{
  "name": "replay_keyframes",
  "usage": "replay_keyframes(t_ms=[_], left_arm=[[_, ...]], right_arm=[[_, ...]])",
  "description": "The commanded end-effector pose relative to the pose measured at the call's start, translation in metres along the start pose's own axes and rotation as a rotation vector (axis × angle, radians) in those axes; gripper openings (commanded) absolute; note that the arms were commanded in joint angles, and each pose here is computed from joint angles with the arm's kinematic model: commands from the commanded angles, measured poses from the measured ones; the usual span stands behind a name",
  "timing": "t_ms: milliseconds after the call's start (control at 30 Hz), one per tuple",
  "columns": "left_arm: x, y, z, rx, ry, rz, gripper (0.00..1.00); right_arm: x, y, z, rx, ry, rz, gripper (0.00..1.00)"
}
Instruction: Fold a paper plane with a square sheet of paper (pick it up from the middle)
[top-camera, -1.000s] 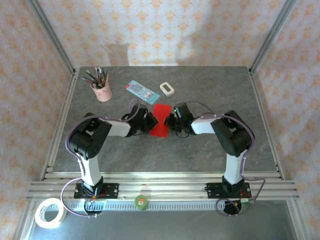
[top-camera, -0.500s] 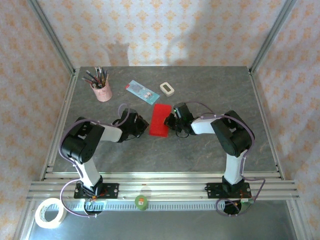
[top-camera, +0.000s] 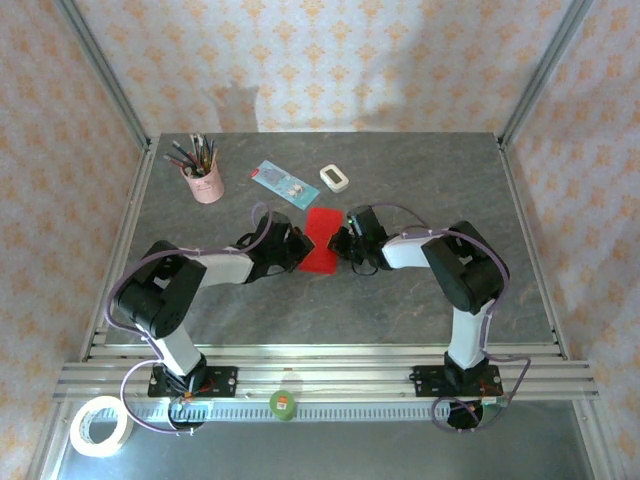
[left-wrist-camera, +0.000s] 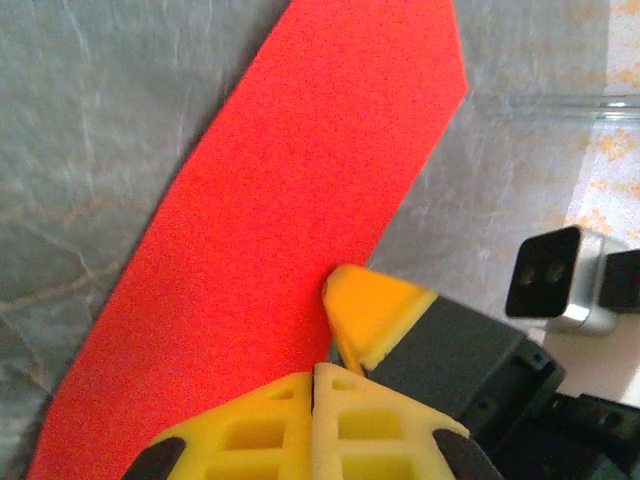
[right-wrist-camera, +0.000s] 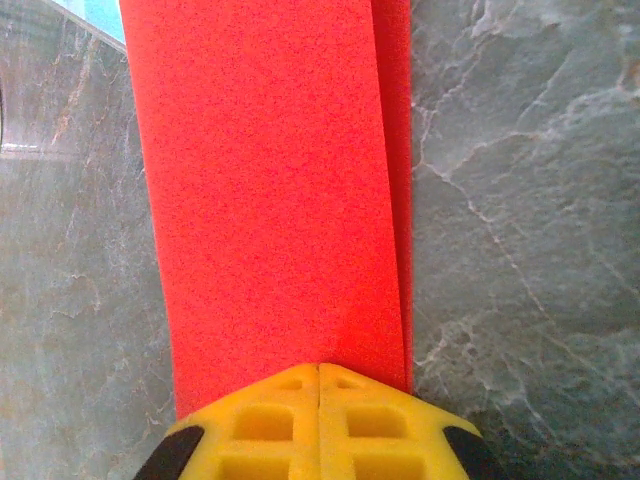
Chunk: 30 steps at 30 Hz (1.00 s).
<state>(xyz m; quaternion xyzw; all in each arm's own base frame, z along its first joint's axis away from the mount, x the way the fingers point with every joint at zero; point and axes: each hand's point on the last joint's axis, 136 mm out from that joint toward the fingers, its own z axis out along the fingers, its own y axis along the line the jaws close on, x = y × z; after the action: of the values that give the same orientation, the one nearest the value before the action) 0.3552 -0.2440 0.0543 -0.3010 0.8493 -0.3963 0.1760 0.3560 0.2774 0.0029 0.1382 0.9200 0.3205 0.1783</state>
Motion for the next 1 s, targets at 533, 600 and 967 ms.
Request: replay_keyframes(t_ms=[533,600,967], left_arm=[[-0.009,0.103,-0.023,-0.251,-0.121,-0.123,0.0],[-0.025,0.106,-0.034,-0.254,-0.139,-0.113,0.0],[-0.056,0.021,-0.051,-0.074,-0.09,0.076,0.0]], right_arm=[[0.076,-0.185,-0.025,0.654,0.191,0.067,0.0],[0.076,-0.184,-0.026,0.649,0.19,0.06,0.0],[0.067,-0.15,-0.018,0.523,0.23,-0.091,0.0]])
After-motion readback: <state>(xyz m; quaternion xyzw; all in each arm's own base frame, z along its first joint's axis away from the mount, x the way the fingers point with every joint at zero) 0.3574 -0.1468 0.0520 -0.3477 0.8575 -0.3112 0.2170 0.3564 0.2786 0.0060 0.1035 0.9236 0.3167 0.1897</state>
